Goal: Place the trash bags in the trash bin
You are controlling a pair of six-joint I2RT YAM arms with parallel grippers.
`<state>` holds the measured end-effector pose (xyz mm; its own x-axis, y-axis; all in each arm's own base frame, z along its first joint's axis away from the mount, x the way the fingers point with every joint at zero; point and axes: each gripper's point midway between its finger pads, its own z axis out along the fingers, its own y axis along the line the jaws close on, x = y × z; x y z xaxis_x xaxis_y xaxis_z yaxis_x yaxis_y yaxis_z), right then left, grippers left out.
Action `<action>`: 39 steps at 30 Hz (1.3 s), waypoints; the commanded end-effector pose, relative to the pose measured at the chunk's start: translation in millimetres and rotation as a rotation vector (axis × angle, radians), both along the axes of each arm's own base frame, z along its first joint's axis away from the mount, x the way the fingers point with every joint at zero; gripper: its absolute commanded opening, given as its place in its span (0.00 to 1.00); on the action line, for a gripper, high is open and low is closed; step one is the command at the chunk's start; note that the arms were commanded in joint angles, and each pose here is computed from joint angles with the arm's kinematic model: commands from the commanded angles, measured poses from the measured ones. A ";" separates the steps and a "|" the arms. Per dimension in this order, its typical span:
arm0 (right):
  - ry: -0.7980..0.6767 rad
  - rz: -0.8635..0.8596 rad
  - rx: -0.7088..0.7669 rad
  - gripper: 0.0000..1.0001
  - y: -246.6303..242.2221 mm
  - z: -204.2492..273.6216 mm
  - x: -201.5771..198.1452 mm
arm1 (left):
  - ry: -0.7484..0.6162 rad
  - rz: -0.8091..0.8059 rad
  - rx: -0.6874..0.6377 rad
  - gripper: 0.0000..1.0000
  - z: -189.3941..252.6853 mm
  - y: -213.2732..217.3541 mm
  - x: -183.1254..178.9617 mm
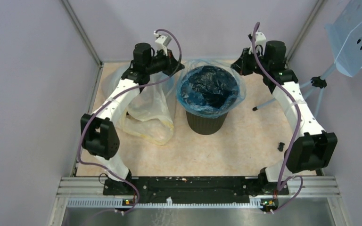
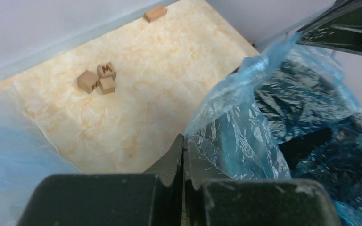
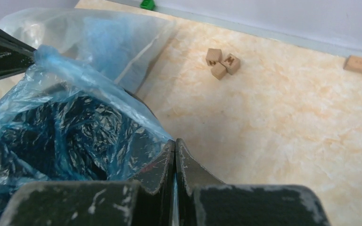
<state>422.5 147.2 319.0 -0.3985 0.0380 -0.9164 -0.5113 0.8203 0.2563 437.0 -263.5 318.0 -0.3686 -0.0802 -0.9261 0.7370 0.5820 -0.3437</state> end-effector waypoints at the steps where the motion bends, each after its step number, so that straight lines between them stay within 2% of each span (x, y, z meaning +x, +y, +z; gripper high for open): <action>1: 0.005 -0.056 0.030 0.00 -10.8 12.6 16.0 | 0.062 0.017 0.019 0.00 -12.7 -3.7 16.7; 6: 0.054 -0.058 0.028 0.00 -11.3 -5.5 26.7 | 0.135 0.006 0.016 0.00 -35.1 -8.9 26.4; 15: 0.182 -0.020 0.091 0.00 0.9 -50.6 22.6 | 0.242 -0.055 -0.010 0.00 -70.8 -17.6 16.2; 22: 0.256 -0.102 0.161 0.00 -1.4 -79.0 21.6 | 0.309 -0.042 -0.064 0.00 -95.3 -17.9 5.1; 27: 0.242 -0.227 0.125 0.00 -27.4 -69.7 32.1 | 0.321 -0.027 -0.066 0.00 -101.0 -14.3 -0.3; 28: 0.242 -0.244 0.132 0.05 -33.8 -63.6 33.1 | 0.315 -0.027 -0.066 0.00 -98.2 -13.5 -2.0; 31: 0.226 -0.306 0.134 0.29 -53.3 -41.0 30.6 | 0.306 -0.020 -0.075 0.00 -90.7 -10.0 -3.7; 33: 0.212 -0.352 0.120 0.39 -62.6 -30.2 21.2 | 0.299 -0.013 -0.081 0.00 -83.9 -7.5 -3.9; 36: 0.185 -0.423 0.119 0.48 -75.9 -19.3 1.9 | 0.298 0.018 -0.084 0.00 -77.1 -1.0 -3.6; 39: 0.176 -0.453 0.123 0.51 -86.6 -17.2 -21.0 | 0.311 0.057 -0.087 0.00 -73.8 8.8 -4.9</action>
